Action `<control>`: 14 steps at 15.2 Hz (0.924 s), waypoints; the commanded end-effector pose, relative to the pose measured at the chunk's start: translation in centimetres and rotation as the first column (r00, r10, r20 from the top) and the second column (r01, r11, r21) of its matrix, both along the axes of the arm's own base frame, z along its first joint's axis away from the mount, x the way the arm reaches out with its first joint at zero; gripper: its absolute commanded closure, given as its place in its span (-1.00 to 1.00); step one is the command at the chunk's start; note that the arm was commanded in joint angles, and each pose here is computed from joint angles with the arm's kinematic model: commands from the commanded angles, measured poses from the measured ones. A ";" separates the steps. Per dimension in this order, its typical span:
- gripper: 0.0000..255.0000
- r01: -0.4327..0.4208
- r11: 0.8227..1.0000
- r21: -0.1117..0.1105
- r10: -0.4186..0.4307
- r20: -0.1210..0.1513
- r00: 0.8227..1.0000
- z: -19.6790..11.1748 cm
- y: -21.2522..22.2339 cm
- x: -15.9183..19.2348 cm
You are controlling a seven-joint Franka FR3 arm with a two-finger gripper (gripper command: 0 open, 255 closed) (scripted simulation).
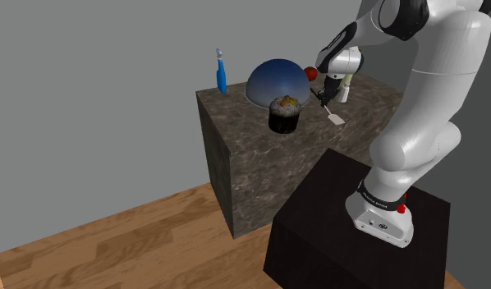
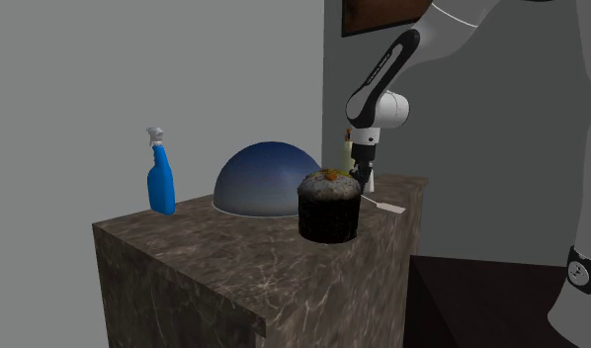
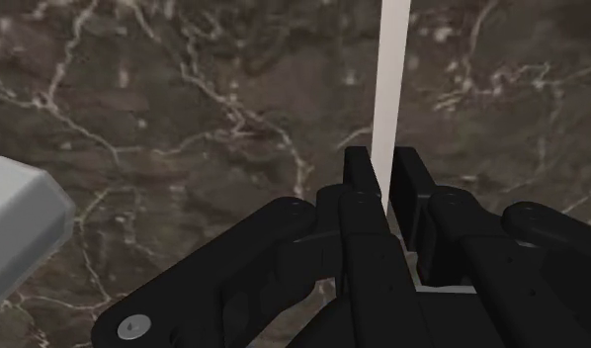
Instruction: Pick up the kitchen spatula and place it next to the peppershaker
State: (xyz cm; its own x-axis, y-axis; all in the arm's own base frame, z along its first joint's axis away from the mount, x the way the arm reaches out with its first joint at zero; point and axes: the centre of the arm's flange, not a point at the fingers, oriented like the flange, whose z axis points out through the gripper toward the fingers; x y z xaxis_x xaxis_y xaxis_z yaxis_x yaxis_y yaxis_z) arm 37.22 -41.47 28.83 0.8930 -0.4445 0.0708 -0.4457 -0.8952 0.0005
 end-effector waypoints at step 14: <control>-1.00 -0.002 1.000 0.003 0.002 -0.003 1.000 3.7 0.2 -0.2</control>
